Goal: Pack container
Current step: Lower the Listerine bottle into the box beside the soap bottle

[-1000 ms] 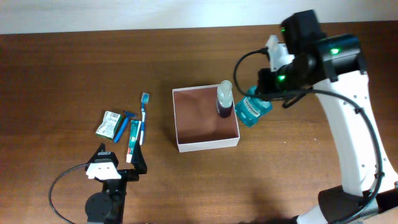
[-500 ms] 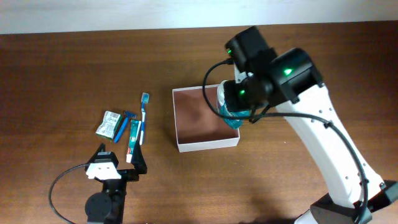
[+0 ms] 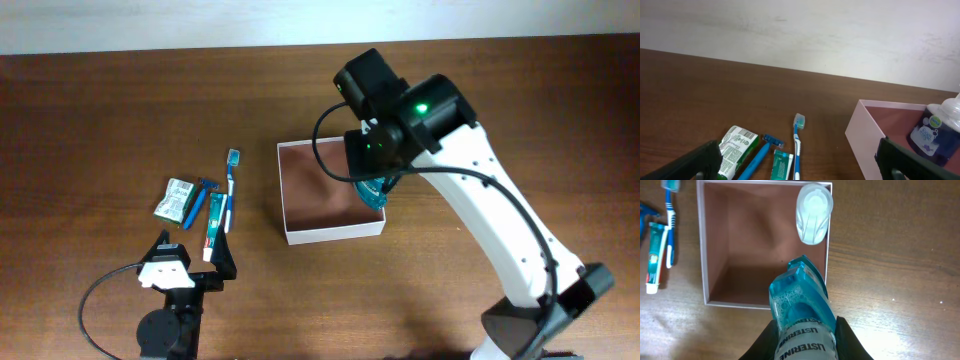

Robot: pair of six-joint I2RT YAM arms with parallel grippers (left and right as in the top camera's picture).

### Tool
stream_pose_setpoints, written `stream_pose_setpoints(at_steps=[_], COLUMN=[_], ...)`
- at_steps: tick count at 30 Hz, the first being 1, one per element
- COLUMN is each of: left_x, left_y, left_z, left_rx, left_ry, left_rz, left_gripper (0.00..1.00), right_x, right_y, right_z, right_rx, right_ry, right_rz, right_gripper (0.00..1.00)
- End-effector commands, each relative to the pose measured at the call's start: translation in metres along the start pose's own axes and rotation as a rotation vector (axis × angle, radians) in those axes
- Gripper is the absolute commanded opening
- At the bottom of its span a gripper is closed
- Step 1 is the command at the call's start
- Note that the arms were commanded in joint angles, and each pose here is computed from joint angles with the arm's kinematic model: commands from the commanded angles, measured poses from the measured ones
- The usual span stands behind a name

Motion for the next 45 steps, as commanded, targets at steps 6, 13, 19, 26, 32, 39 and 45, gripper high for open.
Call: stream_pose_setpoints(at_steps=[6, 13, 19, 26, 32, 39, 45], left_x=[0.001, 0.001, 0.001, 0.001, 0.001, 0.001, 0.001], left_y=[-0.001, -0.001, -0.001, -0.001, -0.001, -0.001, -0.001], left_z=[0.0, 0.0, 0.0, 0.0, 0.0, 0.0, 0.0], left_rx=[-0.007, -0.007, -0.007, -0.007, -0.007, -0.007, -0.007], left_ry=[0.007, 0.007, 0.007, 0.007, 0.007, 0.007, 0.007], left_rz=[0.016, 0.016, 0.016, 0.016, 0.016, 0.016, 0.016], left_gripper=[0.99, 0.99, 0.99, 0.99, 0.99, 0.99, 1.0], right_x=[0.003, 0.004, 0.004, 0.004, 0.005, 0.005, 0.005], right_y=[0.007, 0.007, 0.007, 0.005, 0.001, -0.001, -0.002], right_z=[0.009, 0.021, 0.022, 0.026, 0.043, 0.056, 0.065], right_rx=[-0.009, -0.003, 0.0, 0.017, 0.042, 0.057, 0.057], right_ry=[-0.027, -0.029, -0.031, -0.037, -0.046, -0.052, -0.052], right_rz=[0.056, 0.092, 0.112, 0.131, 0.135, 0.134, 0.135], right_gripper=[0.21, 0.22, 0.21, 0.22, 0.22, 0.22, 0.21])
Point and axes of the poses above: each gripper's point midway between its finger pads, its own z axis out along the fingers, its own x axis along the line the jaws close on, y = z × x, the point moved 10 cm from there along -z, back along the fingers, and after that the axes turned 9 degrees about -z, right-handed, at the moved point
